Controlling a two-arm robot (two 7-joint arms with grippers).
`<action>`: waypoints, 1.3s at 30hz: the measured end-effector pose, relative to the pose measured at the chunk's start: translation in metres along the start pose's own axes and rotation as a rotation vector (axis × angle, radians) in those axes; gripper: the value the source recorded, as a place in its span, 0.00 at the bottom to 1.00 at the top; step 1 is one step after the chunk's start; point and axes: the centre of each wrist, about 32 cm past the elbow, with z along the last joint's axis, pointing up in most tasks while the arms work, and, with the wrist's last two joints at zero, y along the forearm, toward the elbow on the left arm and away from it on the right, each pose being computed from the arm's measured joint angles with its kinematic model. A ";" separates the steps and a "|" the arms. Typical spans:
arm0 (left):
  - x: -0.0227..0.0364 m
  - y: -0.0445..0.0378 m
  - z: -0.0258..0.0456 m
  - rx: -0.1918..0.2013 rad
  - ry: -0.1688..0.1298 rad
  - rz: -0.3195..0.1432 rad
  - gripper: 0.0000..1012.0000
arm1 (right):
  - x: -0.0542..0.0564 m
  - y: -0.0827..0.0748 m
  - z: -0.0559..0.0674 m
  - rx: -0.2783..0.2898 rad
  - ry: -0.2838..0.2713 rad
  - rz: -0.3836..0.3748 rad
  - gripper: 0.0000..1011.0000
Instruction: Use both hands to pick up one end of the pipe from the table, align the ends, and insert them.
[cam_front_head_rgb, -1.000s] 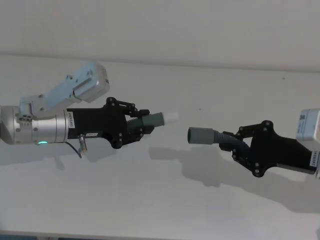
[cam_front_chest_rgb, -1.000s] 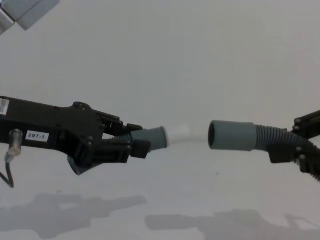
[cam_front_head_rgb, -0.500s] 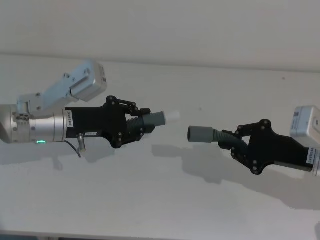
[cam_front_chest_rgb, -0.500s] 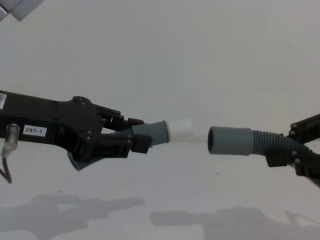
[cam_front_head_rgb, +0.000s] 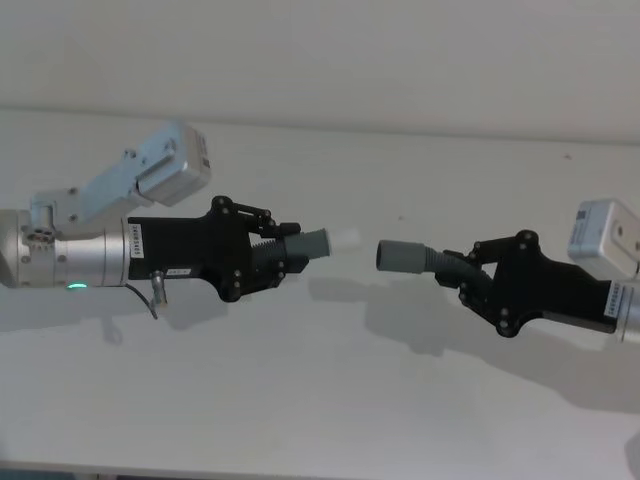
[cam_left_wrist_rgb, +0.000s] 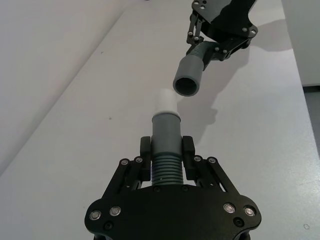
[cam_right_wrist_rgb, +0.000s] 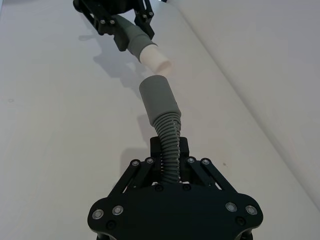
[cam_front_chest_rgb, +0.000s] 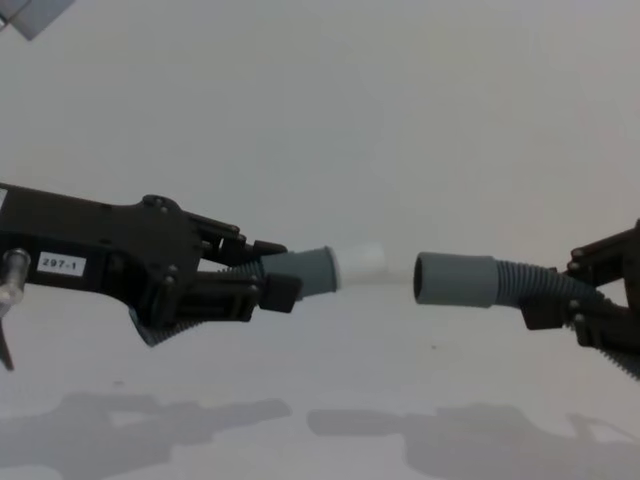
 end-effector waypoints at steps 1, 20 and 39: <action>0.0000 0.0000 -0.0001 0.001 0.000 -0.001 0.35 | 0.000 0.000 0.000 0.000 0.001 -0.001 0.18; 0.0023 -0.0019 -0.0005 0.005 0.010 -0.032 0.35 | 0.003 0.005 -0.005 -0.007 0.021 -0.014 0.18; 0.0062 -0.0078 0.0000 0.009 0.012 -0.052 0.35 | 0.005 0.005 -0.007 -0.007 0.025 -0.012 0.18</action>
